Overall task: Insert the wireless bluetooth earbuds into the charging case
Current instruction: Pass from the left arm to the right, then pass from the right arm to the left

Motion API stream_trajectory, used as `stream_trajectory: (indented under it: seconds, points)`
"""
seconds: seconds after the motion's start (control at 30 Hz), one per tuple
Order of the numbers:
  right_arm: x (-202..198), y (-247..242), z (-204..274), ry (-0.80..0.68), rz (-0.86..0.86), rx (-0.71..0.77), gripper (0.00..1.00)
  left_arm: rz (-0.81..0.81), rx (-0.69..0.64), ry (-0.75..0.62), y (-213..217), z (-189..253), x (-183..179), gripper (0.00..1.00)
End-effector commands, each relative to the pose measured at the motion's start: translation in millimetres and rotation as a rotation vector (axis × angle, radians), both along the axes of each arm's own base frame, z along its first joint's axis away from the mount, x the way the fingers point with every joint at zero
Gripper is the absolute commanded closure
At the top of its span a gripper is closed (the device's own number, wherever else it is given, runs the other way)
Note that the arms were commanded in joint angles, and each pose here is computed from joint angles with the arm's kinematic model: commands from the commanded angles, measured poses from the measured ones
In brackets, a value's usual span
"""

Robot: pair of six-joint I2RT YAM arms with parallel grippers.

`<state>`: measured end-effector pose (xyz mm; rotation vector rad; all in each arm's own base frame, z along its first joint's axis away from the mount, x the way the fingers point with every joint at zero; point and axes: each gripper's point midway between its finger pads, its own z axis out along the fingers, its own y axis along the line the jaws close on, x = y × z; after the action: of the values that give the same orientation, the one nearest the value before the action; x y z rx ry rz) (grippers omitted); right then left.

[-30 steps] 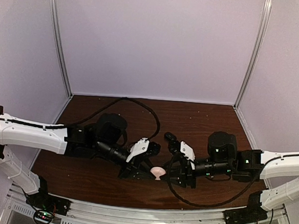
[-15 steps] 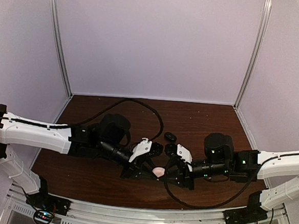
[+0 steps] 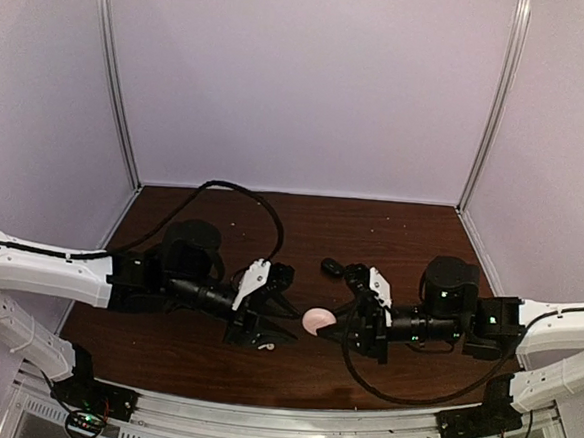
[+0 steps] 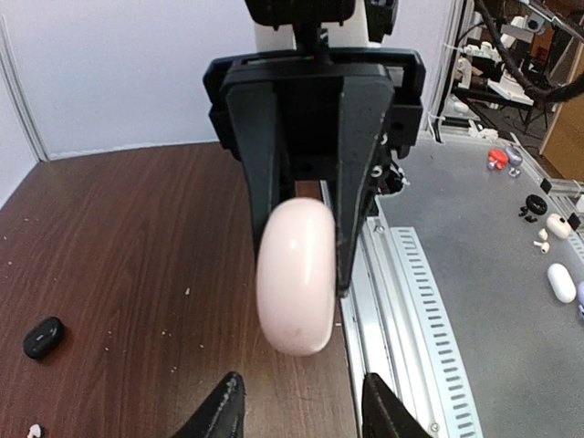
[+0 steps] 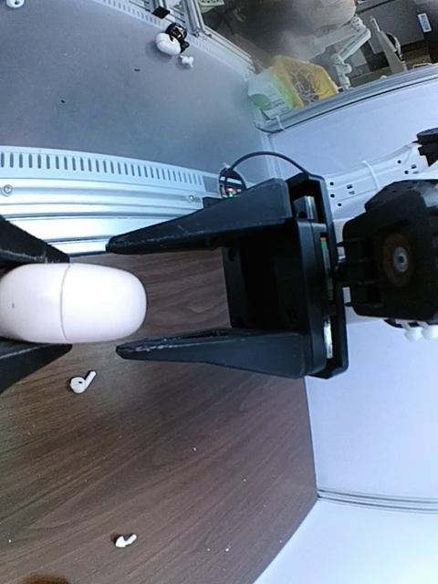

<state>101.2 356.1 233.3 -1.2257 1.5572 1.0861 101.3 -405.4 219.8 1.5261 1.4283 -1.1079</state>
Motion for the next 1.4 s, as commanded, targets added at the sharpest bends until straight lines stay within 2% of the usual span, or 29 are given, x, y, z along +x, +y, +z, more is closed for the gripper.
stream_trajectory:
  seconds: [0.0, 0.17, 0.47, 0.67, 0.93, 1.27, 1.37]
  points:
    - [5.9, -5.0, 23.8, -0.018, -0.057, 0.128, 0.85, 0.074, -0.193, -0.031, 3.0, 40.3, 9.7, 0.56]
    - [7.2, -5.4, 33.0, -0.021, -0.066, 0.177, 0.85, 0.073, -0.318, -0.020, 5.2, 60.7, 7.0, 0.55]
    - [5.1, 0.6, 32.7, -0.001, -0.046, 0.206, 0.85, 0.017, -0.386, 0.050, -8.6, 66.9, 1.7, 0.55]
    - [4.8, 1.2, 33.1, -0.005, -0.043, 0.210, 0.84, -0.014, -0.415, 0.066, -11.2, 72.7, -2.3, 0.64]
    - [4.7, 1.5, 31.9, -0.005, -0.040, 0.216, 0.84, -0.045, -0.415, 0.112, -20.8, 70.3, -3.7, 0.69]
    - [3.3, -1.9, 29.1, -0.007, -0.041, 0.214, 0.83, -0.058, -0.423, 0.121, -20.9, 71.7, -5.6, 0.84]
    - [2.0, -2.2, 25.5, -0.001, -0.036, 0.202, 0.80, -0.061, -0.404, 0.117, -21.6, 69.2, -6.1, 0.90]
